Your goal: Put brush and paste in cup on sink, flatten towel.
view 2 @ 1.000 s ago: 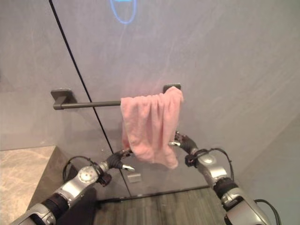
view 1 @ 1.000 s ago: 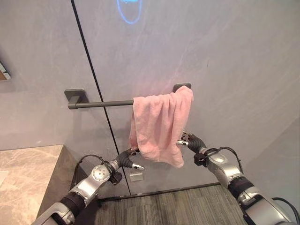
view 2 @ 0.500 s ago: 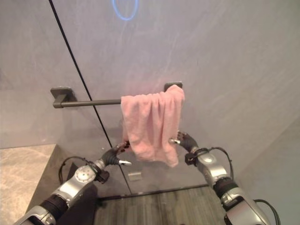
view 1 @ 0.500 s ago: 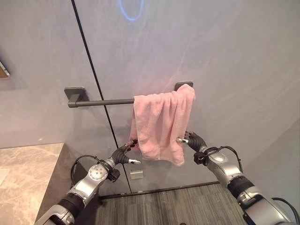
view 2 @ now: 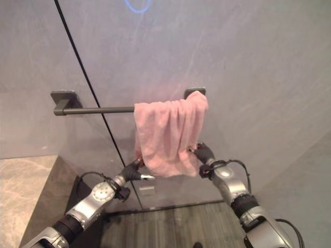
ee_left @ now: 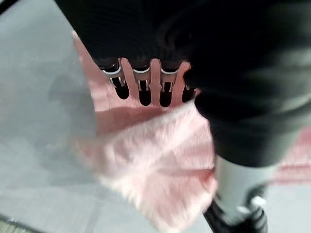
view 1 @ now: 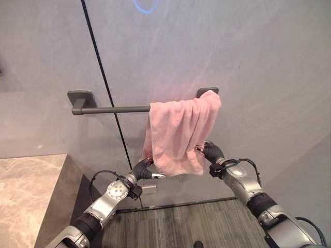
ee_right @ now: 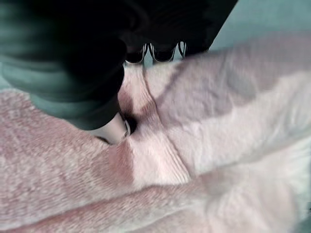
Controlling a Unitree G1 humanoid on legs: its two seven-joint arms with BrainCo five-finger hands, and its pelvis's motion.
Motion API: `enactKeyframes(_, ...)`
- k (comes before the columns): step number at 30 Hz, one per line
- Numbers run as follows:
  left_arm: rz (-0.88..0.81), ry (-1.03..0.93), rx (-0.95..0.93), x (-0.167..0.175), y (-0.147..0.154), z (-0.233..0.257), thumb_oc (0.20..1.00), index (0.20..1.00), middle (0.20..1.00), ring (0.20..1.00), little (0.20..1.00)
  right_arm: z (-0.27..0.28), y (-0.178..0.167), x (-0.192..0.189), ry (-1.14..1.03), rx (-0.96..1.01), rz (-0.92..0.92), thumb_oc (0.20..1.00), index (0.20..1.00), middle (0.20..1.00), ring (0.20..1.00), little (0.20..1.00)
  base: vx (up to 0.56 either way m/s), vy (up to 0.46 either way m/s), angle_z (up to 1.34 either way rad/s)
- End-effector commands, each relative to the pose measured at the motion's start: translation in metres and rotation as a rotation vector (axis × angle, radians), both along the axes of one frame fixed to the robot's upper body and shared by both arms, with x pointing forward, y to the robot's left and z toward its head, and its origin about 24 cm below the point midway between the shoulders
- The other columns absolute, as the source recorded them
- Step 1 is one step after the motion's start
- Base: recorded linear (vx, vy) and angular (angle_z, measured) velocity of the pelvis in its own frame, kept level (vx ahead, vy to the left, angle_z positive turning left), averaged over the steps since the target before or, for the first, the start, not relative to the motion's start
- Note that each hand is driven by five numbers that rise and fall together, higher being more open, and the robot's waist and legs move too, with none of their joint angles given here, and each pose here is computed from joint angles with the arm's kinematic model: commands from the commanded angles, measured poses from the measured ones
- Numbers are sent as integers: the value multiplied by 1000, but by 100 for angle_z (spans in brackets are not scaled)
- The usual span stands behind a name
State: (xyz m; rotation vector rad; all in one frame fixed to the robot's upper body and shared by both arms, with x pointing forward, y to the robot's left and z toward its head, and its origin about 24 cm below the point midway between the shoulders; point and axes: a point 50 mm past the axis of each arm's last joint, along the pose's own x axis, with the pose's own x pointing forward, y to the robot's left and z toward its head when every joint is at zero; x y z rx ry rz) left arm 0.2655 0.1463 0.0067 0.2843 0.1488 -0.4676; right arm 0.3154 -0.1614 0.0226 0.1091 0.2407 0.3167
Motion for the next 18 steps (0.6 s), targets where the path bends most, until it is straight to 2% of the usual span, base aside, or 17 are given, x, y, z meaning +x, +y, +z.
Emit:
enactKeyframes(1,51,-147,-26,16,8,31,200,200,200,200,200,42,6,15,-197,77,-19,200,200,200,200,200,0,0,0)
enactKeyframes(6,104,-203,-26,12,26,42,200,200,200,200,200,50,1,6,-265,77,-16,200,200,200,200,200,0,0,0)
enactKeyframes(7,133,-288,-44,11,36,61,200,200,200,200,200,65,6,1,-335,106,14,200,200,200,200,200,0,0,0)
enactKeyframes(10,171,-346,-82,6,45,75,200,200,200,200,200,87,10,-7,-439,112,63,200,200,200,200,200,0,0,0)
enactKeyframes(11,206,-470,-140,0,53,103,200,200,200,200,200,115,15,-16,-565,138,118,200,200,200,200,200,0,0,0)
enactKeyframes(18,309,-618,-293,-22,68,129,200,200,200,200,200,145,27,-35,-721,188,203,200,200,200,200,200,-4,-1,2)
